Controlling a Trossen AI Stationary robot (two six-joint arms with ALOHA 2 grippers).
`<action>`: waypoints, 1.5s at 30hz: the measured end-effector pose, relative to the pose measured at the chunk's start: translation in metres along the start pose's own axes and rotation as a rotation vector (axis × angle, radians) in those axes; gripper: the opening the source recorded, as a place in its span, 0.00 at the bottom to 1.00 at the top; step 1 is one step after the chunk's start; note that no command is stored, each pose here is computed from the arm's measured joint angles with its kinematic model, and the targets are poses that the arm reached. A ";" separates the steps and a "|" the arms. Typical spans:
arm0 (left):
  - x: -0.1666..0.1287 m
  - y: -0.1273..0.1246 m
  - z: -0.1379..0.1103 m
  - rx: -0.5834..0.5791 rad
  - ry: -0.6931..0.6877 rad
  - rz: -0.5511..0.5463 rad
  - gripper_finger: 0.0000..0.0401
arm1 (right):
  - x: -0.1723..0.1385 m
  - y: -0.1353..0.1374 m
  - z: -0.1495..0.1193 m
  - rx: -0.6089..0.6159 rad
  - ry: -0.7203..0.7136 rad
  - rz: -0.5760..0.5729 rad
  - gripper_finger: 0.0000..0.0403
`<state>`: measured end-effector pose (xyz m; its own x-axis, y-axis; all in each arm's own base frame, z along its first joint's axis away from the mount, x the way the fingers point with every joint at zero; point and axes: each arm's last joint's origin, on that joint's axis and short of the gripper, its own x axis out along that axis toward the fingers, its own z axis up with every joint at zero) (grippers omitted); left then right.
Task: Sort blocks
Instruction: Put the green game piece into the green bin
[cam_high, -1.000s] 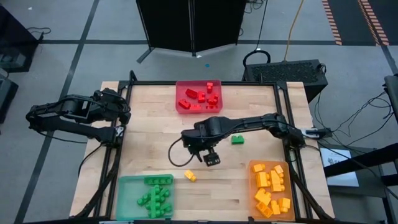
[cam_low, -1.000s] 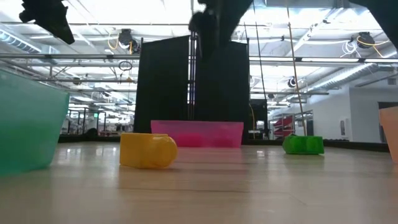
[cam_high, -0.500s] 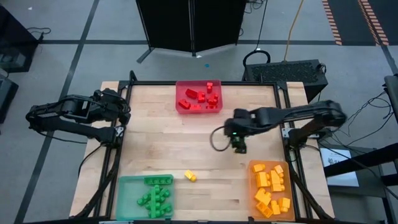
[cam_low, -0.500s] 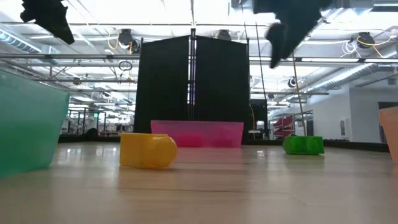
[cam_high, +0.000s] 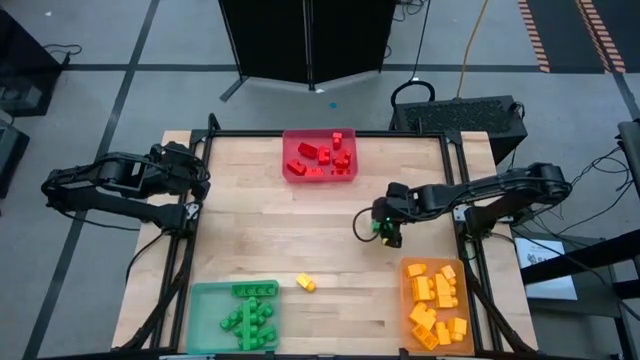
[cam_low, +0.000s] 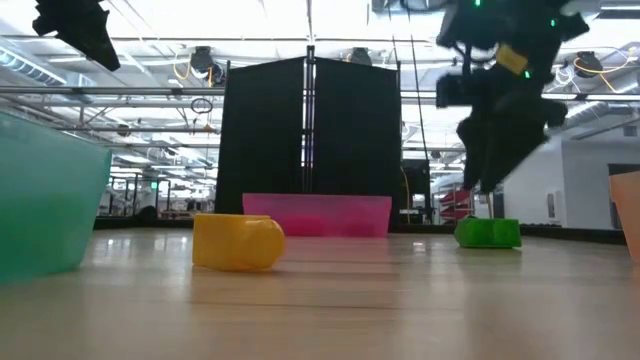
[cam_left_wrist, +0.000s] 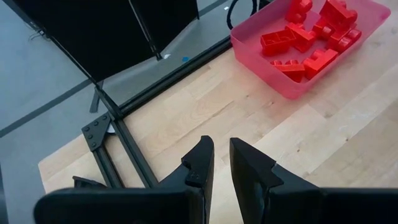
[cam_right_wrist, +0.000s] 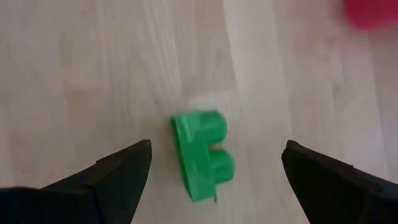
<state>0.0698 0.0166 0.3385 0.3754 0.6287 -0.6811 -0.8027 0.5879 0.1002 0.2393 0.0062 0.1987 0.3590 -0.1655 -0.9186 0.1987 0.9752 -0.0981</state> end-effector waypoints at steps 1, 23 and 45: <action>0.000 0.000 0.000 0.000 0.000 0.000 0.15 | 0.004 -0.001 -0.002 0.002 0.006 -0.002 0.87; 0.000 0.000 0.000 -0.008 0.004 -0.004 0.15 | 0.056 -0.009 0.002 -0.058 0.111 0.070 0.87; 0.000 0.000 0.000 -0.007 0.006 -0.005 0.15 | 0.072 -0.005 -0.001 -0.036 0.173 0.136 0.38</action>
<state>0.0700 0.0164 0.3383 0.3767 0.6227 -0.6858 -0.8039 0.5876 0.0921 0.2635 -0.0104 0.1330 0.2180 -0.0073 -0.9759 0.1253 0.9919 0.0206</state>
